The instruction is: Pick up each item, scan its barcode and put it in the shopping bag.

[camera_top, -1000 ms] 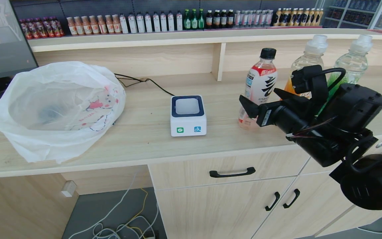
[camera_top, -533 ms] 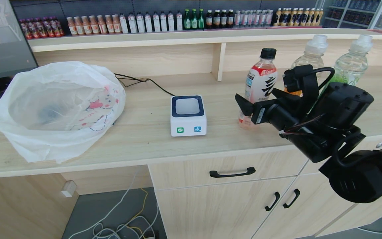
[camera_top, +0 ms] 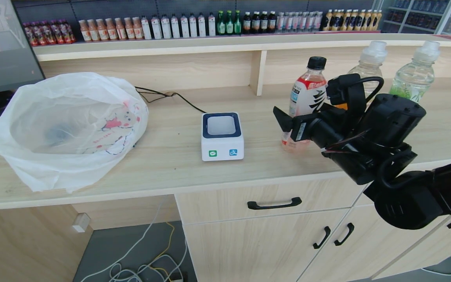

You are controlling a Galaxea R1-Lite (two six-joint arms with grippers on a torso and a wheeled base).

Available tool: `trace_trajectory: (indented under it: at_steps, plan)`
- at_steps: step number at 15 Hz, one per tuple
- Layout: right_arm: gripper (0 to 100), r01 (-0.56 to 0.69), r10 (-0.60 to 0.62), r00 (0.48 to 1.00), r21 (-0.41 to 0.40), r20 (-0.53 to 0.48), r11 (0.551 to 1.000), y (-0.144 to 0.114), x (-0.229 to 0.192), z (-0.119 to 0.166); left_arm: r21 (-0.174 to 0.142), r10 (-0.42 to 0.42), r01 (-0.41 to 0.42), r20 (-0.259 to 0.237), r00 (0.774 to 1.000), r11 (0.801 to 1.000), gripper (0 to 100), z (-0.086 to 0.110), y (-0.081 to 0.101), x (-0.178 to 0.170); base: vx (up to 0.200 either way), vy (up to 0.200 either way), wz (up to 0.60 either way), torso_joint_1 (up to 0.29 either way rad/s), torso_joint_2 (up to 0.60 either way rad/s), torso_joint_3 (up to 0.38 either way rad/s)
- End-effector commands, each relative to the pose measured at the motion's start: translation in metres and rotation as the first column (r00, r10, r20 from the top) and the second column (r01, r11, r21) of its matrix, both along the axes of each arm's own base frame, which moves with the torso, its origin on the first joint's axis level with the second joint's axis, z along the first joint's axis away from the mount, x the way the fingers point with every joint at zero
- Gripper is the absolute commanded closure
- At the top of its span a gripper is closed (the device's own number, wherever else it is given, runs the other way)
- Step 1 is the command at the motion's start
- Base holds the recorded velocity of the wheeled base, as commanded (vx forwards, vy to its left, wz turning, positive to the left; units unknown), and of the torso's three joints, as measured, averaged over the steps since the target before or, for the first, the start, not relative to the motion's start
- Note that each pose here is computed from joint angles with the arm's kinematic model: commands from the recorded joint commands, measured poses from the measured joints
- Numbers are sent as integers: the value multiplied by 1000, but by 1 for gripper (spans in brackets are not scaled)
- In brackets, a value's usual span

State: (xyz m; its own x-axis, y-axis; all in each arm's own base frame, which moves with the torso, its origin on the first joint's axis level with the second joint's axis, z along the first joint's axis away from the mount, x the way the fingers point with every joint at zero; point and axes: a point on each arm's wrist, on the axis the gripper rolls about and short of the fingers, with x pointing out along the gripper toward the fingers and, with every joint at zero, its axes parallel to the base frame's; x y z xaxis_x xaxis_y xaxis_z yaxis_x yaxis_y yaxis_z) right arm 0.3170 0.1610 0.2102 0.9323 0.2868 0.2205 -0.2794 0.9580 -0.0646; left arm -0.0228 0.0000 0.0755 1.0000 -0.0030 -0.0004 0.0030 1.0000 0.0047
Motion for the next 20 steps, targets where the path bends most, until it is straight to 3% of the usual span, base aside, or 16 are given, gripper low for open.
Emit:
trace_trajectory:
  at_steps: [1, 12, 13, 20]
  plan:
    - [0, -1, 1, 1000, -2, -3, 1000, 2, 4, -3, 0, 0, 0, 0, 1000, 1000, 0, 0, 0, 0, 0, 0, 0, 0, 0, 0]
    - [0, 2, -2, 1000, 0, 22, 1000, 8, 14, 0, 0, 0, 0, 0, 1000, 1000, 0, 0, 0, 0, 0, 0, 0, 0, 0, 0]
    - [100, 1, -1, 1000, 2, 23, 1000, 8, 14, 0, 0, 0, 0, 0, 1000, 1000, 0, 0, 0, 0, 0, 0, 0, 0, 0, 0]
    - [100, -6, 6, 999, 9, 36, 1000, 8, 7, 7, 0, 0, 0, 0, 1000, 1000, 0, 0, 0, 0, 0, 0, 0, 0, 0, 0]
